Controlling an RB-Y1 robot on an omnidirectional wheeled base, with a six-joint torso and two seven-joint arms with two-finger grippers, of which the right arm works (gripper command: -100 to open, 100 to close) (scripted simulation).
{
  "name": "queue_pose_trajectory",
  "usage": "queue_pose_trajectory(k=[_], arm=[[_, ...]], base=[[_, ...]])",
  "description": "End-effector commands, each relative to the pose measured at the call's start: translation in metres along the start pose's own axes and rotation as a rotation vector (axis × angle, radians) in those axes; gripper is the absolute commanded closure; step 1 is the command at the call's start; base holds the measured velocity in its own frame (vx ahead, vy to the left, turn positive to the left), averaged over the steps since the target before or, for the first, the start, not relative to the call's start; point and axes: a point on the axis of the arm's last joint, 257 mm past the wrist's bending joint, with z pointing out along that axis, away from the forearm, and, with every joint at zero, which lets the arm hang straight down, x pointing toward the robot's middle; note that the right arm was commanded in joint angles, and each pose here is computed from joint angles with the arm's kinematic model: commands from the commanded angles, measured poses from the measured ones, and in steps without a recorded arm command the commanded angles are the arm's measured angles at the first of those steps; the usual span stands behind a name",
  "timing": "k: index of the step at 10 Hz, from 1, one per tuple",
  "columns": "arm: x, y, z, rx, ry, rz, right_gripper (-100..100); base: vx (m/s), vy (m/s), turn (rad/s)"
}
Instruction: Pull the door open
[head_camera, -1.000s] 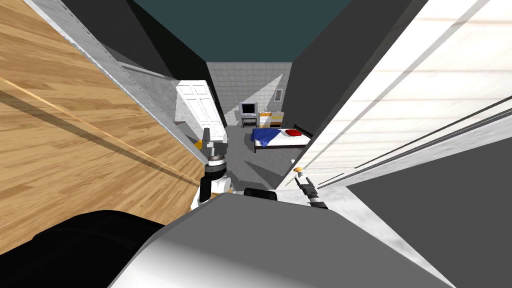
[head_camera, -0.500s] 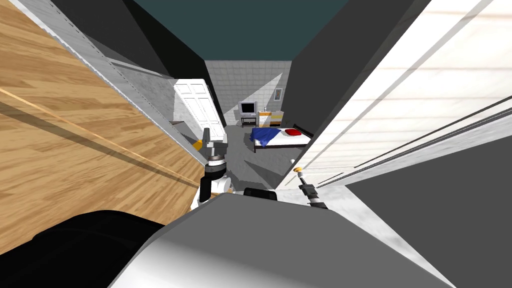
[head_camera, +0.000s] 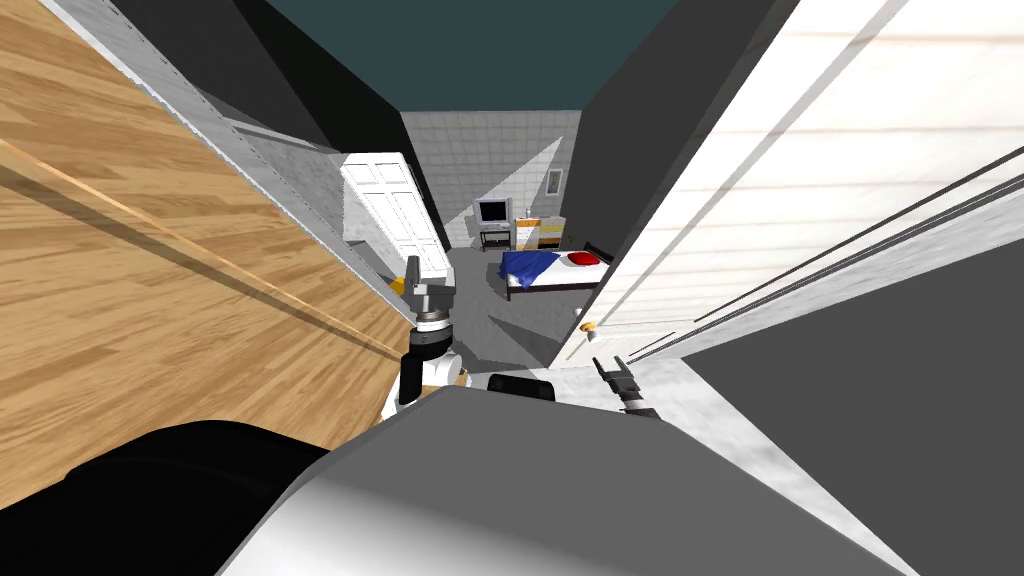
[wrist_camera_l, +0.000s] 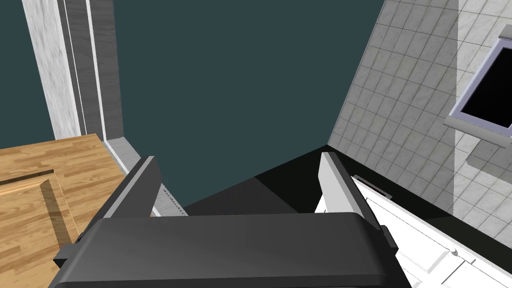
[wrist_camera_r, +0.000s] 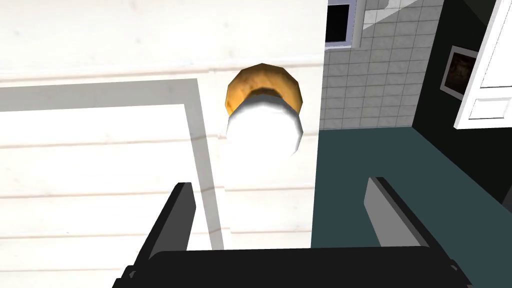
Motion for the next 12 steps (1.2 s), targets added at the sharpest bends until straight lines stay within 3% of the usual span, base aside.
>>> queue_pose_trajectory(k=[1, 3, 4, 5, 7, 9, 10, 11, 12], arm=[[-0.003, -0.003, -0.0036, -0.010, -0.007, -0.005, -100], [-0.004, -0.003, -0.0047, -0.011, -0.007, -0.007, -100], [-0.004, 0.005, 0.0103, -0.012, -0.011, -0.005, -100], [-0.004, 0.008, 0.0157, -0.012, -0.011, -0.005, -100], [-0.004, 0.019, 0.0392, -0.012, -0.015, -0.005, -100], [-0.005, 0.027, 0.0546, -0.011, -0.017, -0.005, -100], [-0.005, 0.027, 0.0546, -0.011, -0.017, -0.005, -100], [-0.006, 0.032, 0.0637, -0.010, -0.017, -0.006, -100], [-0.005, 0.030, 0.0581, -0.011, -0.018, -0.005, -100]], base=[[-0.161, -0.053, -0.040], [-0.145, -0.025, -0.026], [0.063, 0.012, 0.012], [0.129, 0.014, 0.016], [0.192, 0.002, 0.010], [0.170, -0.031, -0.005], [0.100, -0.040, 0.009], [0.067, -0.042, -0.015], [0.034, -0.022, 0.002]])
